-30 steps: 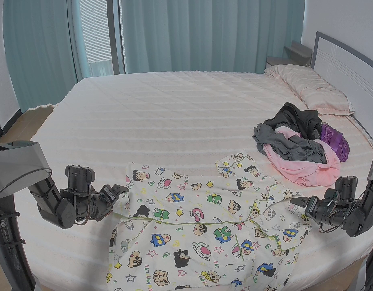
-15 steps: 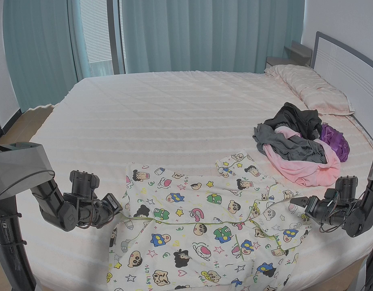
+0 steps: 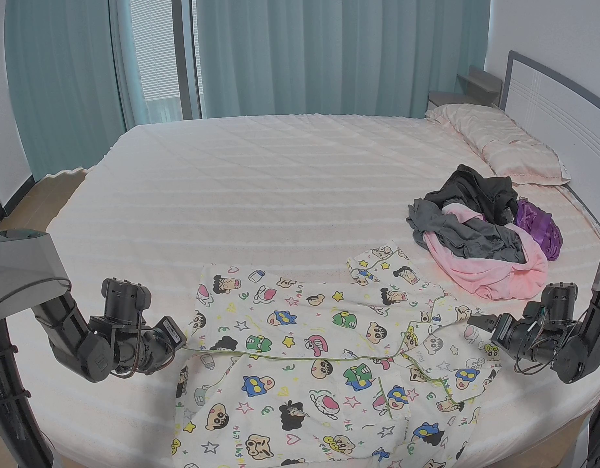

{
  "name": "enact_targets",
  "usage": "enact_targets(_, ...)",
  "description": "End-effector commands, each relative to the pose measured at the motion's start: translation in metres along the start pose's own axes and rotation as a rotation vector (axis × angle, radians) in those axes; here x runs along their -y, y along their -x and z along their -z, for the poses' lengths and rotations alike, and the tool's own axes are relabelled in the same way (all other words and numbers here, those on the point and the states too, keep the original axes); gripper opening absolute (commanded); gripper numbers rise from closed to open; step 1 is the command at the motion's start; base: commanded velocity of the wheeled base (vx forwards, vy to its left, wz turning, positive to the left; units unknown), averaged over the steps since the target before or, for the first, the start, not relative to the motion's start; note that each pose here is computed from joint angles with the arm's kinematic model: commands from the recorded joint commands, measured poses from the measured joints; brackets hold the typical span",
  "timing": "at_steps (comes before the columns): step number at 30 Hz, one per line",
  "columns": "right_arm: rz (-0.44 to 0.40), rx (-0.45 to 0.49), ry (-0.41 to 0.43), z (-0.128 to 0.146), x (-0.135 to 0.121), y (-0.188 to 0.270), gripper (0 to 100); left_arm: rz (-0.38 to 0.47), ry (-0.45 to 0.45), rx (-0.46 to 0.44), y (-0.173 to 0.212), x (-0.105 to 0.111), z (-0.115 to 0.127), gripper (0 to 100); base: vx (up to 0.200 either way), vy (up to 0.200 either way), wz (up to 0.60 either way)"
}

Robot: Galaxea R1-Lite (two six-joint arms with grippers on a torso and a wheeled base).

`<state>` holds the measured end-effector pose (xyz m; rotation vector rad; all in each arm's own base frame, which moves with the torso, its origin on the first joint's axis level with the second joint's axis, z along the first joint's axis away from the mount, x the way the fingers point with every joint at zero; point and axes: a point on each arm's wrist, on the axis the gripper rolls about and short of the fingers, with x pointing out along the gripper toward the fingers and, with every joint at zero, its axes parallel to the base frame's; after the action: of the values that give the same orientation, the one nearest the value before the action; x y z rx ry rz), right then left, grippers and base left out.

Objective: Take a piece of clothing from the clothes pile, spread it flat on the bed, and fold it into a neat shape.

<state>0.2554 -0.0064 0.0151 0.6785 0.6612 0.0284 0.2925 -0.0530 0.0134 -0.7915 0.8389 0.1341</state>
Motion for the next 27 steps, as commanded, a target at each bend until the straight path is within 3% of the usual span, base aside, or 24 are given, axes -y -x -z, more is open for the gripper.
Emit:
enact_targets(1, 0.001, -0.001, 0.000, 0.001, 0.000, 0.000, 100, -0.010, -0.021, 0.034, 0.015, 0.003, 0.007, 0, 0.000, 0.000, 0.00)
enact_targets(7, 0.001, 0.001, 0.000, 0.000, 0.000, 0.001, 100, -0.088, -0.043, 0.110, 0.014, 0.003, 0.016, 0, 0.000, 0.000, 0.00)
enact_targets(15, 0.000, 0.000, 0.000, 0.001, 0.000, 0.001, 100, -0.058, -0.075, 0.159, 0.017, 0.009, 0.027, 0, 0.000, 0.000, 0.00)
enact_targets(16, -0.001, -0.001, 0.001, 0.001, 0.000, 0.001, 100, -0.054, -0.076, 0.163, 0.017, 0.010, 0.027, 100, 0.000, 0.000, 0.00)
enact_targets(22, 0.000, 0.000, 0.000, 0.001, 0.000, 0.002, 100, -0.118, -0.055, 0.235, 0.008, 0.003, 0.025, 100, 0.000, 0.000, 0.00)
enact_targets(27, -0.012, 0.015, 0.007, -0.001, -0.003, 0.006, 100, -0.068, -0.041, 0.215, 0.020, -0.001, 0.029, 100, 0.000, 0.000, 0.00)
